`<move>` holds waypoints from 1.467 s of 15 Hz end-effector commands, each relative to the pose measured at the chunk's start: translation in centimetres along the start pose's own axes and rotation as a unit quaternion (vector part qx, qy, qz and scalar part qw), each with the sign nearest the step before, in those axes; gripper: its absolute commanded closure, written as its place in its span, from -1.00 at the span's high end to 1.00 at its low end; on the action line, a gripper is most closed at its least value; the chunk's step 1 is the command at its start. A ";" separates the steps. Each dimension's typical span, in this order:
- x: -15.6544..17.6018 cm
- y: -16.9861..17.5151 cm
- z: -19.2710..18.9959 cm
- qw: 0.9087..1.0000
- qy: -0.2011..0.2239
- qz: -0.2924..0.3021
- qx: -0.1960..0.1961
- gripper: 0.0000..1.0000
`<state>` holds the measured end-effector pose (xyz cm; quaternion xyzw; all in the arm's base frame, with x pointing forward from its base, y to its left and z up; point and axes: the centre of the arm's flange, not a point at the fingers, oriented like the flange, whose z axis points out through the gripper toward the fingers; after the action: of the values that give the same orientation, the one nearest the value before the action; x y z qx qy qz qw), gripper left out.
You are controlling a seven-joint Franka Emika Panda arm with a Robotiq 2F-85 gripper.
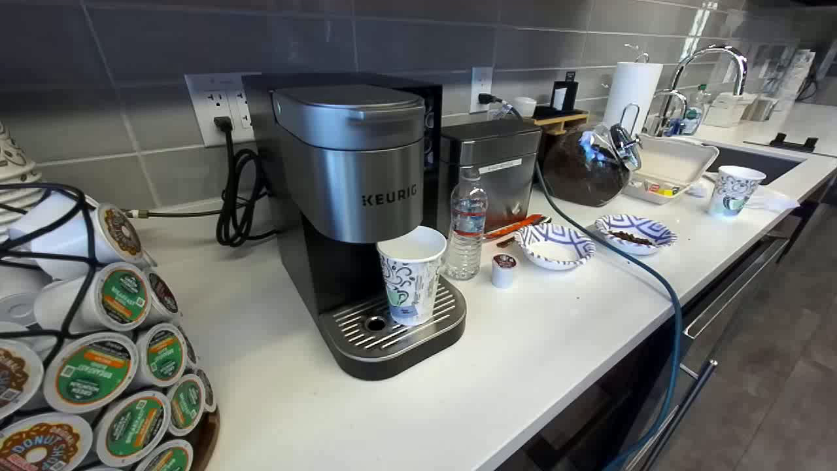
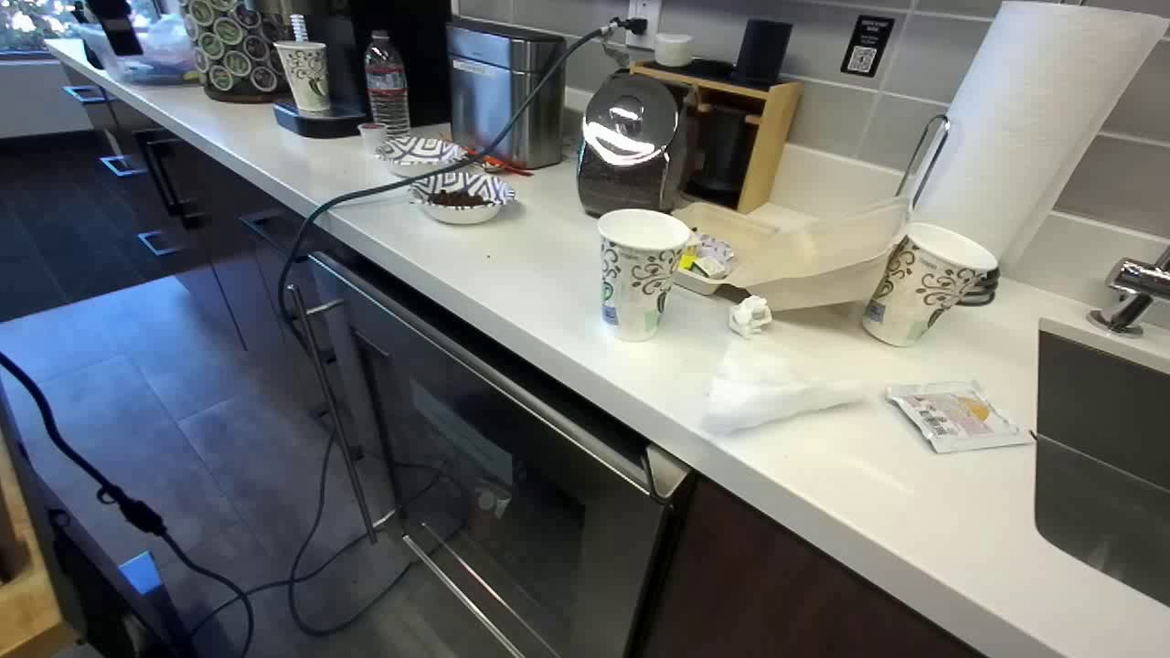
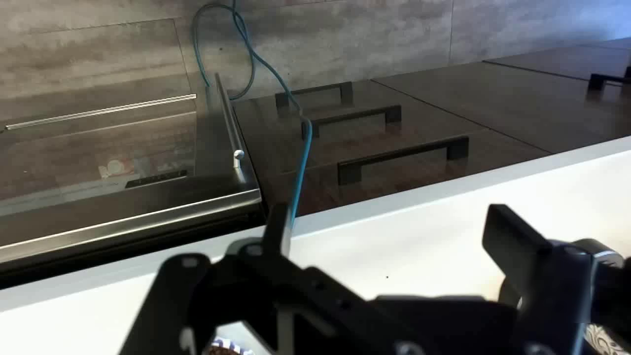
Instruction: Pick up the bowl on the right and stack it in the other bowl on the left
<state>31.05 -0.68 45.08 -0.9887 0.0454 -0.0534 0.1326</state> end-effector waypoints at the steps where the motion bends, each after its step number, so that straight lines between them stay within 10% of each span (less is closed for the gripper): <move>1: -0.2 0.1 0.5 1.000 -0.006 0.001 0.000 1.00; 14: -0.5 0.3 1.6 1.000 -0.019 0.004 -0.002 1.00; 22: 7.1 7.9 0.6 0.973 0.190 0.127 -0.007 1.00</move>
<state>34.72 -5.84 45.73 -0.9630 0.1413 -0.2003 0.1121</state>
